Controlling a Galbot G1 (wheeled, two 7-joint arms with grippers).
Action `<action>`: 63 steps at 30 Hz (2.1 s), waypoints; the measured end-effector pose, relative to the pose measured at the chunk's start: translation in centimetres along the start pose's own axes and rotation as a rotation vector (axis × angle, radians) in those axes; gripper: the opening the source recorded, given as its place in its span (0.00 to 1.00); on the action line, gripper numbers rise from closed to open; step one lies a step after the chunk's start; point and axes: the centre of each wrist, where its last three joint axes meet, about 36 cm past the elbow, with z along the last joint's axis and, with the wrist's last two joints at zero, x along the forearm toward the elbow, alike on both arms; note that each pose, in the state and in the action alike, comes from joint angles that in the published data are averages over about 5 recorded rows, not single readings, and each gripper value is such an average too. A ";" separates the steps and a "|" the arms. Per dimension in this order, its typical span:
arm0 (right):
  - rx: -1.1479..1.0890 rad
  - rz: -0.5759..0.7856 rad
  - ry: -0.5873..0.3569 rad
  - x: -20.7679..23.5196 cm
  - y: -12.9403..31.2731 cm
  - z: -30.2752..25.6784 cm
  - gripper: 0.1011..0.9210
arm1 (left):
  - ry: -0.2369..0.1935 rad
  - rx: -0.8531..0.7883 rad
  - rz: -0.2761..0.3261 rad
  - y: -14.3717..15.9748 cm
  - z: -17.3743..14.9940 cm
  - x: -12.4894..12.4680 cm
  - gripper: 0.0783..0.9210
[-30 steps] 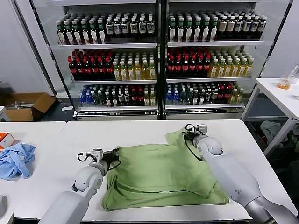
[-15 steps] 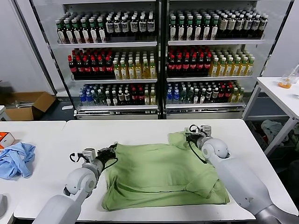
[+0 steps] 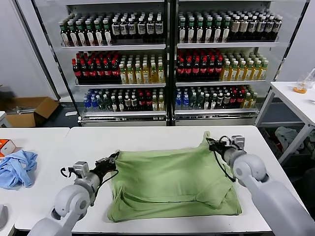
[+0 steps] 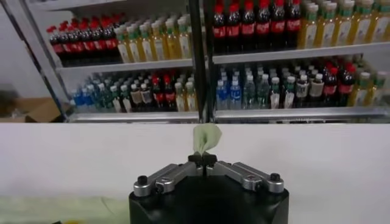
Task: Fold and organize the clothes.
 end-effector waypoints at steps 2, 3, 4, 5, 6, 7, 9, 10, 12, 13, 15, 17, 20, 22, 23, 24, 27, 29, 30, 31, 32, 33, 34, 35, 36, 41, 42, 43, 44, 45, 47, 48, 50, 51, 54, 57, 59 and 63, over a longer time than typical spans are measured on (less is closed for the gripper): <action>0.003 0.002 -0.005 1.6 0.1 0.4 0.00 | 0.004 0.004 0.004 0.0 0.1 0.9 0.02; 0.004 0.003 -0.007 2.3 0.1 0.6 0.00 | 0.007 0.004 0.006 0.0 0.2 1.3 0.02; 0.005 0.005 -0.009 3.0 0.1 0.8 0.00 | 0.011 0.004 0.008 0.0 0.4 1.8 0.02; 0.004 0.008 -0.011 3.7 0.2 1.0 0.00 | 0.016 0.003 0.010 -0.1 0.5 2.2 0.02; 0.003 0.011 -0.012 4.4 0.2 1.2 0.00 | 0.022 0.002 0.013 -0.2 0.7 2.6 0.02; 0.003 0.015 -0.013 5.0 0.2 1.4 0.00 | 0.029 0.000 0.017 -0.3 0.9 3.0 0.02; 0.001 0.024 -0.012 6.2 0.3 1.9 0.00 | 0.046 -0.005 0.023 -0.6 1.4 3.7 0.02; 0.000 0.029 -0.010 6.7 0.3 2.2 0.00 | 0.055 -0.007 0.025 -0.7 1.6 3.9 0.02; -0.001 0.040 -0.004 7.6 0.3 2.7 0.00 | 0.076 -0.014 0.028 -0.8 2.1 4.4 0.02; -0.002 0.046 0.001 8.0 0.3 3.0 0.00 | 0.086 -0.017 0.029 -0.8 2.4 4.6 0.02; -0.003 0.057 0.013 8.7 0.4 3.7 0.00 | 0.104 -0.026 0.030 -0.9 2.7 4.9 0.02; -0.005 0.067 0.026 9.1 0.4 4.3 0.00 | 0.120 -0.035 0.028 -0.9 3.0 5.0 0.02; -0.007 0.083 0.042 9.5 0.5 5.1 0.00 | 0.144 -0.052 0.026 -0.9 3.4 5.2 0.02; -0.008 0.092 0.050 9.6 0.6 5.5 0.00 | 0.159 -0.061 0.026 -0.9 3.7 5.3 0.02; -0.007 0.095 0.054 9.6 0.6 5.7 0.01 | 0.165 -0.065 0.027 -1.0 3.9 5.3 0.04; -0.006 0.098 0.058 9.7 0.7 5.9 0.02 | 0.170 -0.069 0.028 -1.1 4.1 5.3 0.05; -0.001 0.101 0.068 9.7 1.0 6.5 0.08 | 0.178 -0.078 0.031 -1.4 4.4 5.4 0.14; 0.005 0.100 0.073 9.8 1.2 6.8 0.15 | 0.178 -0.083 0.031 -1.6 4.5 5.5 0.21; 0.009 0.100 0.074 9.9 1.3 7.0 0.19 | 0.178 -0.086 0.030 -1.7 4.6 5.5 0.24; 0.012 0.101 0.075 9.9 1.4 7.1 0.22 | 0.176 -0.088 0.028 -1.8 4.6 5.6 0.27; 0.016 0.102 0.076 10.0 1.5 7.2 0.25 | 0.173 -0.090 0.024 -1.9 4.7 5.7 0.31; 0.019 0.104 0.076 10.1 1.6 7.2 0.30 | 0.169 -0.092 0.020 -2.0 4.7 5.8 0.34; 0.022 0.105 0.076 10.3 1.7 7.3 0.33 | 0.164 -0.092 0.015 -2.1 4.7 5.9 0.37; 0.025 0.107 0.076 10.4 1.7 7.4 0.36 | 0.157 -0.093 0.009 -2.2 4.7 6.0 0.42; 0.028 0.109 0.076 10.5 1.8 7.5 0.40 | 0.149 -0.092 0.004 -2.3 4.7 6.2 0.45; 0.038 0.117 0.082 10.9 2.0 7.9 0.57 | 0.111 -0.085 -0.034 -3.5 5.3 7.0 0.62; 0.040 0.119 0.083 10.9 2.0 8.0 0.61 | 0.107 -0.082 -0.043 -3.8 5.6 7.1 0.65; 0.043 0.120 0.084 10.9 2.0 8.0 0.64 | 0.105 -0.080 -0.053 -4.1 5.9 7.2 0.68; 0.045 0.121 0.086 10.9 2.1 8.1 0.68 | 0.103 -0.077 -0.062 -4.4 6.3 7.3 0.72; 0.047 0.121 0.087 10.9 2.1 8.1 0.72 | 0.103 -0.074 -0.071 -4.7 6.7 7.4 0.75; 0.049 0.122 0.091 10.8 2.1 8.3 0.78 | 0.101 -0.071 -0.093 -5.3 7.4 7.5 0.82; 0.050 0.123 0.093 10.8 2.1 8.3 0.81 | 0.100 -0.069 -0.103 -5.5 7.8 7.5 0.84; 0.052 0.124 0.098 10.7 2.0 8.5 0.85 | 0.099 -0.067 -0.124 -5.9 8.4 7.4 0.87; 0.054 0.125 0.100 10.6 2.0 8.5 0.87 | 0.100 -0.065 -0.134 -6.1 8.6 7.3 0.88; 0.057 0.126 0.104 10.6 1.9 8.6 0.88 | 0.104 -0.058 -0.156 -6.7 9.5 7.1 0.88; 0.059 0.127 0.106 10.5 1.9 8.6 0.88 | 0.108 -0.053 -0.171 -7.2 10.4 6.9 0.84; 0.060 0.128 0.106 10.4 1.9 8.6 0.88 | 0.110 -0.052 -0.179 -7.6 10.9 6.8 0.77; 0.061 0.129 0.106 10.4 1.9 8.6 0.88 | 0.109 -0.051 -0.190 -8.1 11.5 6.9 0.64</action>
